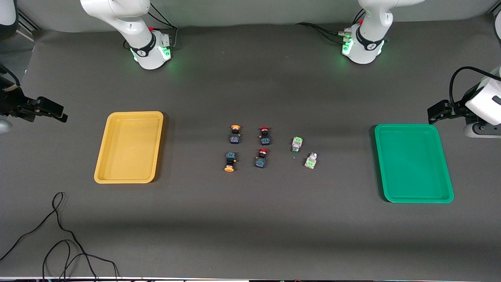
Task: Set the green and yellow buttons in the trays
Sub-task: 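Move the right gripper out from rest toward the buttons, then grasp a yellow button with the right gripper while the left gripper grasps a green button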
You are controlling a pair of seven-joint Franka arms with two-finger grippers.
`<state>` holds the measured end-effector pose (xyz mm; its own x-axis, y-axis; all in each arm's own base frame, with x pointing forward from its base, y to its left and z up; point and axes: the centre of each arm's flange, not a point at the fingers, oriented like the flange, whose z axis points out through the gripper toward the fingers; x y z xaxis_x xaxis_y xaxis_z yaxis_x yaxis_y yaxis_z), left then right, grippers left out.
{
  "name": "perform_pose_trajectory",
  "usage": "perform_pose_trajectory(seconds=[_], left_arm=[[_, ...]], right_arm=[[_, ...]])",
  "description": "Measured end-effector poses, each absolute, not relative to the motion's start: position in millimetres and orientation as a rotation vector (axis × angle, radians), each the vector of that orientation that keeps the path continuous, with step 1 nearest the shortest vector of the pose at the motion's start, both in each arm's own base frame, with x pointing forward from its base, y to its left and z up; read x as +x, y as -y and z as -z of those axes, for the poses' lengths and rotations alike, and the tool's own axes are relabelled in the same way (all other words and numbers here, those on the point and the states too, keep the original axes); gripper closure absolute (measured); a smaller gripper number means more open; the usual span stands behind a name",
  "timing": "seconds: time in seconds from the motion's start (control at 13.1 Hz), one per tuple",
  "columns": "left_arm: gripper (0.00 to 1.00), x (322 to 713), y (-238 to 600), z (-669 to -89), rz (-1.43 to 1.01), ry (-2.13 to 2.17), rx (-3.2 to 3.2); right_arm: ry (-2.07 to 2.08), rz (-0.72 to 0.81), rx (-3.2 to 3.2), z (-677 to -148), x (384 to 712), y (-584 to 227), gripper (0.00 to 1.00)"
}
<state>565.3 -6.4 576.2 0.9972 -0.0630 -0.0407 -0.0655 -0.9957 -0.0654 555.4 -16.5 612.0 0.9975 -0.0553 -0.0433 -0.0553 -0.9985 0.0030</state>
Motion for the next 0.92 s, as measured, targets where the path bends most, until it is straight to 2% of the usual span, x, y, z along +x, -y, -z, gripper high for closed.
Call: perform_pose_trajectory(seconds=[0.31,0.54,0.92], left_arm=[[0.0,565,7,-576,-0.059,-0.099,-3.08],[0.0,566,12,-575,-0.062,-0.099,-3.112],[0.0,564,57,-567,-0.107,-0.036,-3.126]], right_arm=[[0.034,0.113,3.13,-598,552,-58,0.0],[0.111,0.086,3.12,-588,534,-169,0.0],[0.147,-0.002,3.144,-555,456,-379,0.0]])
